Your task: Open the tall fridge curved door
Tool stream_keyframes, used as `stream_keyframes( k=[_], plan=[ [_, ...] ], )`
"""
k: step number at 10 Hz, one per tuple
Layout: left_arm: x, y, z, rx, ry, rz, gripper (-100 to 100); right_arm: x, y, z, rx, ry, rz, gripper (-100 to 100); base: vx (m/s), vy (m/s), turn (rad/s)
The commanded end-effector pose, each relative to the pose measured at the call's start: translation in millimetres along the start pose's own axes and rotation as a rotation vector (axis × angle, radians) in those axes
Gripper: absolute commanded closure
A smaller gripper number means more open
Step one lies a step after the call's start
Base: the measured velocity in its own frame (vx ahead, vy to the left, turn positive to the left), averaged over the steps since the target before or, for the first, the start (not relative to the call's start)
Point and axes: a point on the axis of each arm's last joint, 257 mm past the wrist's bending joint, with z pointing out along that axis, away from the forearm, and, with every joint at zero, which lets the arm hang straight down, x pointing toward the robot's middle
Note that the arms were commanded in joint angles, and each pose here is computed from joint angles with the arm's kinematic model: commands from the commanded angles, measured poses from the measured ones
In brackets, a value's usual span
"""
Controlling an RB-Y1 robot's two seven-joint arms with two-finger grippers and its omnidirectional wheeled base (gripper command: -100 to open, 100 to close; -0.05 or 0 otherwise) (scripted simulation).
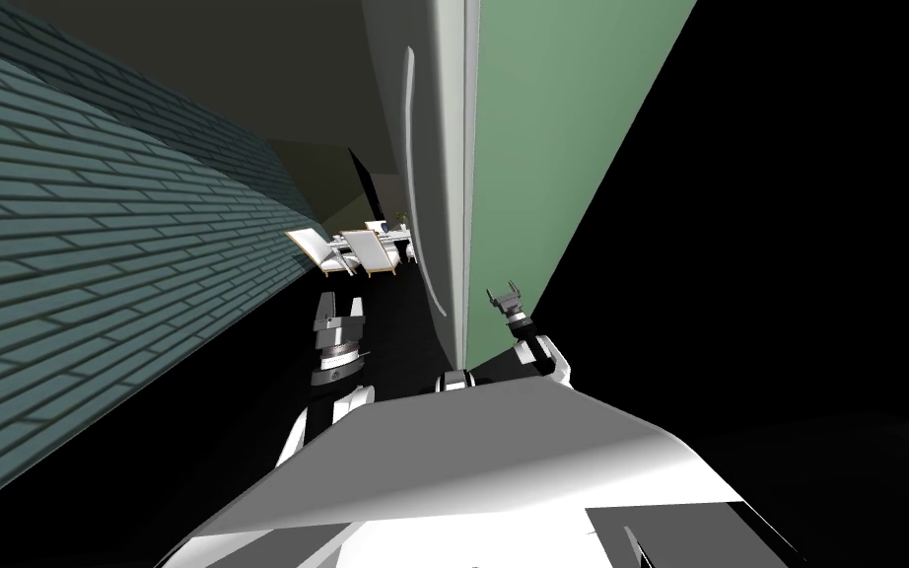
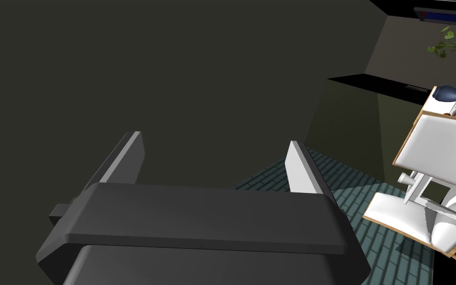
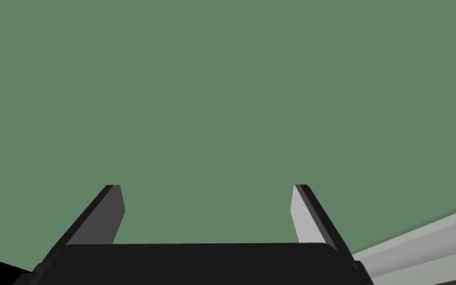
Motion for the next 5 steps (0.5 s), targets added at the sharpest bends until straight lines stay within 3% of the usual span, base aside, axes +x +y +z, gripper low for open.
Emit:
stream_keyframes(
  k=[1,5],
  plan=[
    [0.0,0.0,0.0,0.0,0.0,0.0,0,20.4,6.3,0.0,-0.02,0.041,-0.096,-100,-0.004,0.043,-0.024],
    [0.0,0.0,0.0,0.0,0.0,0.0,0,29.2,10.0,1.5,-0.034,0.053,-0.212,-100,-0.013,0.032,-0.009]
  ],
)
